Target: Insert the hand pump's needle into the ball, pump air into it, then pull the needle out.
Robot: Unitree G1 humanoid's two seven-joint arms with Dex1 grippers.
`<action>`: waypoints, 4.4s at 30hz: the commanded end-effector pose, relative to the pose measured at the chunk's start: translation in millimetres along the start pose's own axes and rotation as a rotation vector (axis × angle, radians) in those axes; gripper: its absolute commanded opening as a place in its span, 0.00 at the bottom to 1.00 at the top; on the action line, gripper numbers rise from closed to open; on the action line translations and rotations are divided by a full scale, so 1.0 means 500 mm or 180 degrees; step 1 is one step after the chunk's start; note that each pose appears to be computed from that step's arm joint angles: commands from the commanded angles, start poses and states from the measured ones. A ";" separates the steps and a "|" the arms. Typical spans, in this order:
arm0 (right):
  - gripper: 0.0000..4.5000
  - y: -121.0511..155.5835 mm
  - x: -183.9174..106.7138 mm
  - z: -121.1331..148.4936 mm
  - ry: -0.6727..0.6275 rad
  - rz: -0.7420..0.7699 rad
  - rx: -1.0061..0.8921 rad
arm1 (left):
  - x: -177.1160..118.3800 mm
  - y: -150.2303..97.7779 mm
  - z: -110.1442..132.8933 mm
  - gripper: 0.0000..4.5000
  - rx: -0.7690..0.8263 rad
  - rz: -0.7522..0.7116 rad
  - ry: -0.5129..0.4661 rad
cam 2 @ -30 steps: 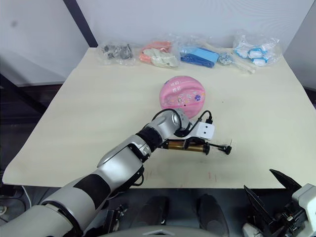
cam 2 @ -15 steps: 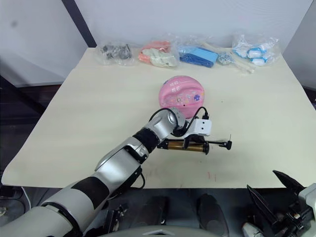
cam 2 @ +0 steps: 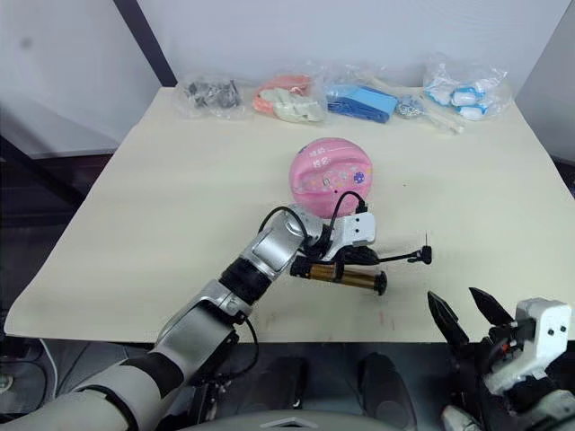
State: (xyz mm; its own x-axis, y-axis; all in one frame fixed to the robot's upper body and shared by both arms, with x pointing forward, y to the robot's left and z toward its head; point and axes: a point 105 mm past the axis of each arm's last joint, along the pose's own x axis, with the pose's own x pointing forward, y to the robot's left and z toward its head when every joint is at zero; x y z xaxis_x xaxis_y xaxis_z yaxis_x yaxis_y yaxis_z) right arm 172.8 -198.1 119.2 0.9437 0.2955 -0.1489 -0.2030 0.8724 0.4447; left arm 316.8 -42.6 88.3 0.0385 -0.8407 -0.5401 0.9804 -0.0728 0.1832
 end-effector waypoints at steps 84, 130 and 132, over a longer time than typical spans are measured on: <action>0.54 0.003 0.176 0.094 0.0025 0.0603 0.0619 | -0.021 -0.015 0.046 0.00 -0.0356 0.0401 -0.0619; 0.07 0.051 0.193 0.111 0.0458 0.0970 0.0425 | -0.201 0.022 0.020 0.94 -0.0777 0.0728 -0.0934; 0.07 0.055 0.211 0.123 0.0631 0.0949 0.0305 | -0.267 0.034 -0.010 1.00 -0.0845 0.0909 -0.0855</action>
State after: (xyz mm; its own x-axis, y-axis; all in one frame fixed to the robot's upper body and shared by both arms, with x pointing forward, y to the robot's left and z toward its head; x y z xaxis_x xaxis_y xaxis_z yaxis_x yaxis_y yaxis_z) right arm 281.8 -167.2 159.6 0.7846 0.5971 -0.1671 -0.4061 0.6985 0.5892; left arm 328.4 59.4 142.3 0.2801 -0.9117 -0.3007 0.9582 0.2846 0.0296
